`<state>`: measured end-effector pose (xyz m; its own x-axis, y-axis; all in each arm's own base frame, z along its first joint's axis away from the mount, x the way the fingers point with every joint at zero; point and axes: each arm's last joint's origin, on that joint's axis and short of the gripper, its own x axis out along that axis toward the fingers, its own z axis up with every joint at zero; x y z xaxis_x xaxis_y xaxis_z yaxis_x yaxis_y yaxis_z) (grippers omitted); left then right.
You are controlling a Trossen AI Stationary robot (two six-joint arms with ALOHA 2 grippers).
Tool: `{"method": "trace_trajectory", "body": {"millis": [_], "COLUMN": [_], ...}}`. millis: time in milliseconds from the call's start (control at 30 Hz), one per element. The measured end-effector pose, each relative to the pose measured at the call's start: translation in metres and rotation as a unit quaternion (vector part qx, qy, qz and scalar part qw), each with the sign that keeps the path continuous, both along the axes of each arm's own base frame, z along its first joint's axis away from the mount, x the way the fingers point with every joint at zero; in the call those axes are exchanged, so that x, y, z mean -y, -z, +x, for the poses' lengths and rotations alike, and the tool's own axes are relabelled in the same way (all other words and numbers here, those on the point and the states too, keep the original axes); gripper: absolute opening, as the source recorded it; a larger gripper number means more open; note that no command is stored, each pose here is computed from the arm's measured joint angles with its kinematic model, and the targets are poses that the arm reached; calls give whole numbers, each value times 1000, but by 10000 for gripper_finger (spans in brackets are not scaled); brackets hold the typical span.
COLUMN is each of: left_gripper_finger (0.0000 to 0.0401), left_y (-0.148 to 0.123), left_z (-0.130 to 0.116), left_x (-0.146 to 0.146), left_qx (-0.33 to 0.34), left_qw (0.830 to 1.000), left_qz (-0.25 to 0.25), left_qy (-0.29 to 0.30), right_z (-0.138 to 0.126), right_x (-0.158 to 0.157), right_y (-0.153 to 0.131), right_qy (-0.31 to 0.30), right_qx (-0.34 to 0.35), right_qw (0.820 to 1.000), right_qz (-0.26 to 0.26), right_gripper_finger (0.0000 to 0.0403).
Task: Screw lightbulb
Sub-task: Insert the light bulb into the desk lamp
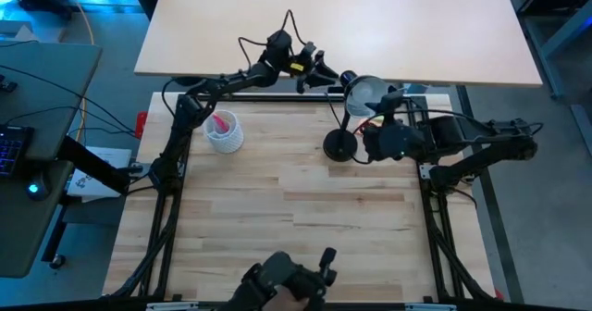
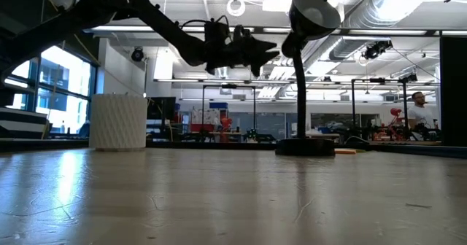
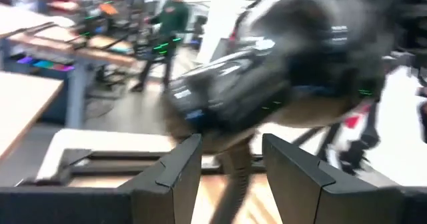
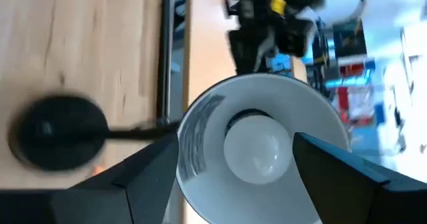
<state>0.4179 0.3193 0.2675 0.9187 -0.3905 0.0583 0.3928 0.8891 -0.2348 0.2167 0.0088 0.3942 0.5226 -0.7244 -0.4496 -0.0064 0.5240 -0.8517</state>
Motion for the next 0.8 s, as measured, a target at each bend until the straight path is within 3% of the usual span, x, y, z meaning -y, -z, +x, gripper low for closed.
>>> {"method": "trace_trajectory", "body": {"millis": [167, 300, 567, 800], "left_gripper_finger": [154, 154, 154, 154], "left_y": [17, 26, 21, 20], "left_z": [2, 5, 9, 19], "left_x": [-3, 0, 2, 13], "left_qx": [-57, -86, -67, -55], "left_qw": [996, 992, 989, 987], "left_qz": [-9, 14, 32, 62], "left_qy": [-66, -96, -126, -139], "right_z": [-1, -1, 1, 18], "right_x": [9, 16, 36, 53], "right_y": [1, 1, 0, 5], "right_qy": [-17, -12, 2, 1], "right_qx": [-68, -101, -95, -136], "right_qw": [997, 992, 995, 988], "right_qz": [-39, -69, -43, -77], "right_gripper_finger": [291, 291, 291, 291]}}
